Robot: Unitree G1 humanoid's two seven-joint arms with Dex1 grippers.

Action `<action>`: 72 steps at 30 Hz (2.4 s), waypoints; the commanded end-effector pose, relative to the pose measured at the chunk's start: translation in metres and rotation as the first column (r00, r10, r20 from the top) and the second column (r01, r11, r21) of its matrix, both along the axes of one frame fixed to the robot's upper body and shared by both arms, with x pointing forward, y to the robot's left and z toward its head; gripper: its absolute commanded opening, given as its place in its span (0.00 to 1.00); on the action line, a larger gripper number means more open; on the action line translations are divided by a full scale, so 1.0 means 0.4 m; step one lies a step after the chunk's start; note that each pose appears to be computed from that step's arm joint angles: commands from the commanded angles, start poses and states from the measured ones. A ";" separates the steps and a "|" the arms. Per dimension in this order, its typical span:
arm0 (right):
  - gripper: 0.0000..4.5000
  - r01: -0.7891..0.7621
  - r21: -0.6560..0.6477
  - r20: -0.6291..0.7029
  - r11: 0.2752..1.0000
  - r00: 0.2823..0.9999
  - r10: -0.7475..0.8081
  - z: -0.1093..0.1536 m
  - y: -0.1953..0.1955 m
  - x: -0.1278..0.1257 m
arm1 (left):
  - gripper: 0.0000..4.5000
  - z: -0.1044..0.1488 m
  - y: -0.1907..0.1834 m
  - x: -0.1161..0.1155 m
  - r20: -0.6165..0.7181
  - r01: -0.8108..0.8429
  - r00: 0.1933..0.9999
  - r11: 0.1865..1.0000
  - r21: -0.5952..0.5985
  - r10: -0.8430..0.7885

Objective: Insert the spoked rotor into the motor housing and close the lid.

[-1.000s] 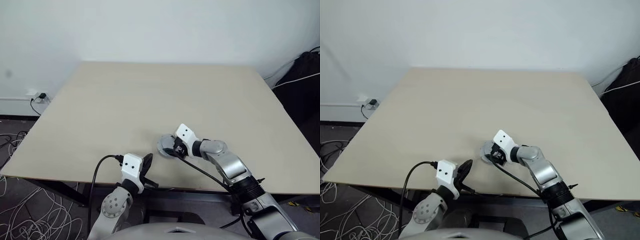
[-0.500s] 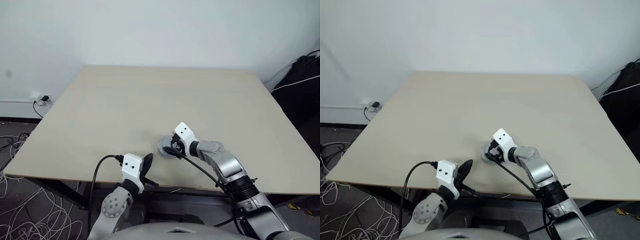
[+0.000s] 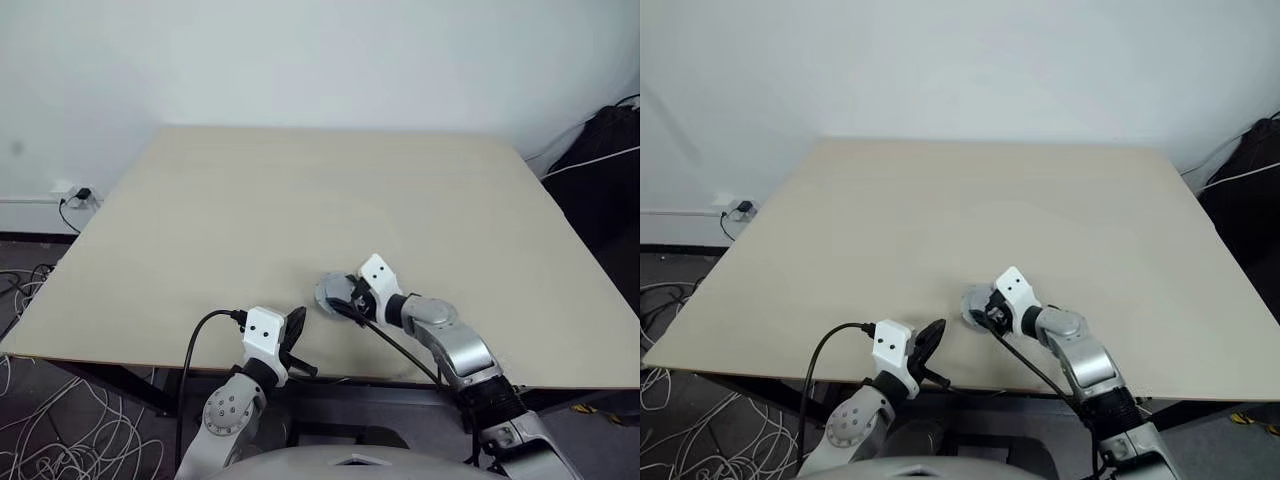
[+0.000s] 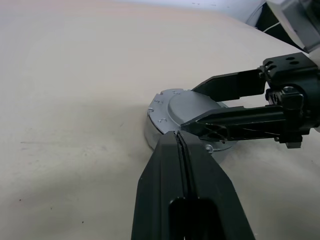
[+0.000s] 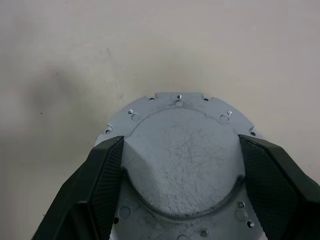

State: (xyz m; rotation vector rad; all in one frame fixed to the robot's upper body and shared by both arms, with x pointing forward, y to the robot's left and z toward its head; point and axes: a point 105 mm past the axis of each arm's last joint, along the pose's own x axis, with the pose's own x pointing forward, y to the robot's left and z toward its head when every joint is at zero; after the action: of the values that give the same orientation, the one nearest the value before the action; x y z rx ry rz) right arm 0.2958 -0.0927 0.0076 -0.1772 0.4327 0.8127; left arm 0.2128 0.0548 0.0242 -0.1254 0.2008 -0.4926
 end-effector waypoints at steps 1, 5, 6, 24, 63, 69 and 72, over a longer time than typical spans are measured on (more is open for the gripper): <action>0.71 0.029 0.010 0.056 1.000 0.998 -0.030 0.030 -0.030 0.016 | 0.00 0.028 -0.011 0.005 0.041 0.015 0.999 1.000 -0.025 -0.014; 0.71 0.013 0.018 0.079 1.000 0.997 -0.014 0.041 -0.030 0.017 | 0.00 0.027 -0.013 0.006 0.039 0.018 0.999 1.000 -0.025 -0.017; 0.71 0.010 0.017 0.080 1.000 0.997 -0.011 0.041 -0.029 0.017 | 0.00 0.027 -0.013 0.006 0.039 0.019 0.999 0.999 -0.025 -0.018; 0.71 -0.049 -0.013 0.104 0.999 0.993 0.050 0.035 -0.009 0.024 | 0.00 0.023 -0.017 0.005 0.034 0.022 0.999 0.999 -0.030 -0.021; 0.71 0.053 -0.170 -0.156 0.984 0.985 -0.079 -0.054 -0.024 0.033 | 0.00 0.022 -0.014 0.002 0.028 0.013 1.000 0.999 -0.033 -0.012; 0.71 0.068 -0.176 -0.065 0.982 0.995 -0.080 -0.043 -0.030 0.048 | 0.00 0.022 -0.013 0.002 0.027 0.009 1.000 0.999 -0.034 -0.008; 0.71 0.032 -0.169 -0.075 0.985 0.996 -0.046 -0.045 -0.023 0.035 | 0.00 0.022 -0.012 0.001 0.027 0.008 1.000 0.999 -0.035 -0.007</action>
State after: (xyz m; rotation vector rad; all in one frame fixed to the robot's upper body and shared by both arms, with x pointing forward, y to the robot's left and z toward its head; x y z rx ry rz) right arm 0.3104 -0.0862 -0.0002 -0.2539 0.5264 0.7928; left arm 0.2106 0.0530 0.0221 -0.1381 0.2108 -0.5011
